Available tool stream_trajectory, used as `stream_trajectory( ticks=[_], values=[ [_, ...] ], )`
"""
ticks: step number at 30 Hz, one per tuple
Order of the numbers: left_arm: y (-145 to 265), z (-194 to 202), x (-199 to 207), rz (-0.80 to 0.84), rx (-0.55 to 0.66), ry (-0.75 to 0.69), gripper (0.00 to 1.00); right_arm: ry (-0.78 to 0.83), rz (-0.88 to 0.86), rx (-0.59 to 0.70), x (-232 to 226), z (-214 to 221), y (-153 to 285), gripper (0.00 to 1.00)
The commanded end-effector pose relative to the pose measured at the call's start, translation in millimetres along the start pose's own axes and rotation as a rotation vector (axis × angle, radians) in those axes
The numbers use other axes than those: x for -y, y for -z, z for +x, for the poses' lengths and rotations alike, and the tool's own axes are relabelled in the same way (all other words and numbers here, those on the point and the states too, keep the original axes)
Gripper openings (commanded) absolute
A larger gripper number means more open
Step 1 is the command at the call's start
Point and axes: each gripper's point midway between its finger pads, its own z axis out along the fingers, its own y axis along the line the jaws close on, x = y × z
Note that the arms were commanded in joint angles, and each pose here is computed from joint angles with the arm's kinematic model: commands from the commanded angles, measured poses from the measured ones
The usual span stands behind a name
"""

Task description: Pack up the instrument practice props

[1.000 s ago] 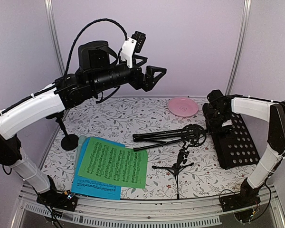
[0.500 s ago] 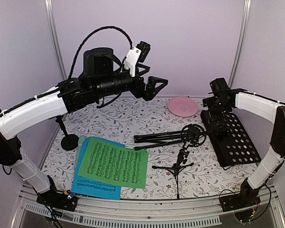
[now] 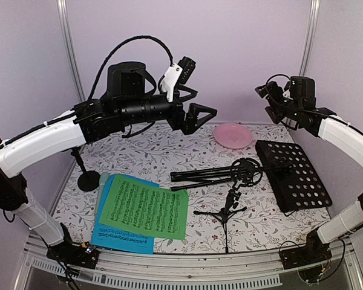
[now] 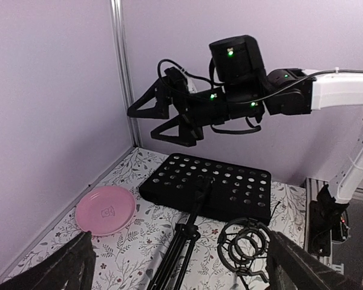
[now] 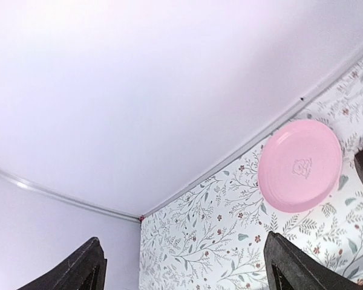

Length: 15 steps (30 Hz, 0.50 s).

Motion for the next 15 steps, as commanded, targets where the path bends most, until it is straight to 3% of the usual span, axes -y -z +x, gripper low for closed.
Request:
stream_trajectory(
  ticks=[1,7,15],
  values=[
    [1,3,-25,-0.132,-0.025,-0.014,0.99,0.440,-0.198,0.001,-44,4,27,0.93],
    [5,16,-44,-0.250,-0.048,-0.004,0.99,0.701,-0.178,0.031,-10,20,68,0.96],
    [6,37,-47,-0.276,-0.079,0.020,0.99,0.735,-0.196,0.078,15,32,122,0.99]
  ],
)
